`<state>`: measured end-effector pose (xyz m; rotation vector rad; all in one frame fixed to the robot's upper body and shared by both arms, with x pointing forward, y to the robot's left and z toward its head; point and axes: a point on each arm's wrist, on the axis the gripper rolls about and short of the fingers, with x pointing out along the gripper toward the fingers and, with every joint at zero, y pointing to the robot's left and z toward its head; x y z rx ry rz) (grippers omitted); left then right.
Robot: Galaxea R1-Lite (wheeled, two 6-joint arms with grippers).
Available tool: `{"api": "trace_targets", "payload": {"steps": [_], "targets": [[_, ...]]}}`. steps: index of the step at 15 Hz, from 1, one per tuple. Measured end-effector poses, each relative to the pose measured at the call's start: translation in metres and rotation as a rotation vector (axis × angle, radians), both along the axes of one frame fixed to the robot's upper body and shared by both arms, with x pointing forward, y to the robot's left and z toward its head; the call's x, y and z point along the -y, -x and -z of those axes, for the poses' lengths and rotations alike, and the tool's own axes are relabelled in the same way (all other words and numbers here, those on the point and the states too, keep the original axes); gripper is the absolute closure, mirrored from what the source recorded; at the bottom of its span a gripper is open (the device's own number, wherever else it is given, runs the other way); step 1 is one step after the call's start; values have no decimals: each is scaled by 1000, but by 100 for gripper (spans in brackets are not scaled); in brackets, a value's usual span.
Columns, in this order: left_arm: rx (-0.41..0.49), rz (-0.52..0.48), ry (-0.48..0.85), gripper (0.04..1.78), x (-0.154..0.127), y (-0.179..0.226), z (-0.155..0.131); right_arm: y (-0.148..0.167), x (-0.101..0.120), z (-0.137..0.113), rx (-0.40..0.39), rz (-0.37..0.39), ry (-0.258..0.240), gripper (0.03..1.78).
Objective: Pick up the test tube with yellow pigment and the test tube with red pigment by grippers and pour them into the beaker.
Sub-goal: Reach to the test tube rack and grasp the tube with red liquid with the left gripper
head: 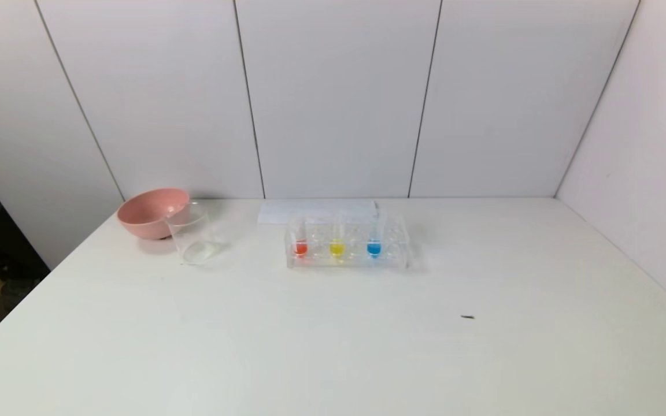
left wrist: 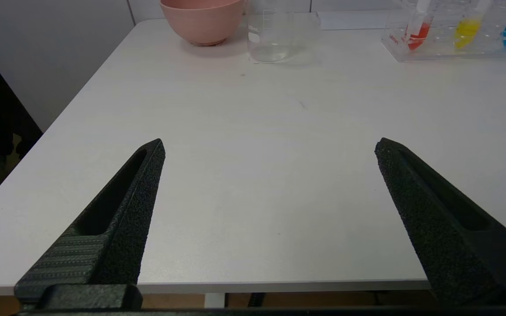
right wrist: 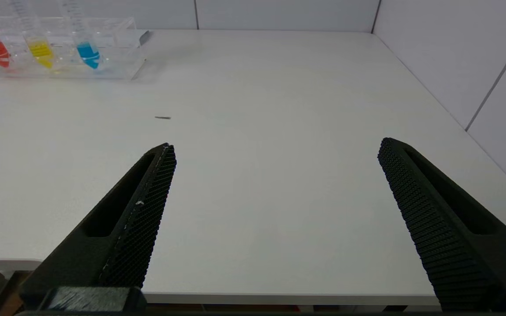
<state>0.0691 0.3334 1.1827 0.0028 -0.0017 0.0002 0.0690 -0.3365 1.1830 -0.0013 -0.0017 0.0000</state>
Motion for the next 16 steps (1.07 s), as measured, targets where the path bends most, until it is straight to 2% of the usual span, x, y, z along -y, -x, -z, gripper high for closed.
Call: {"api": "trace_targets", "payload": {"steps": [16], "targets": [[-2, 0, -8, 13, 0, 0, 0, 0, 0, 0, 0, 0, 0, 11]]}}
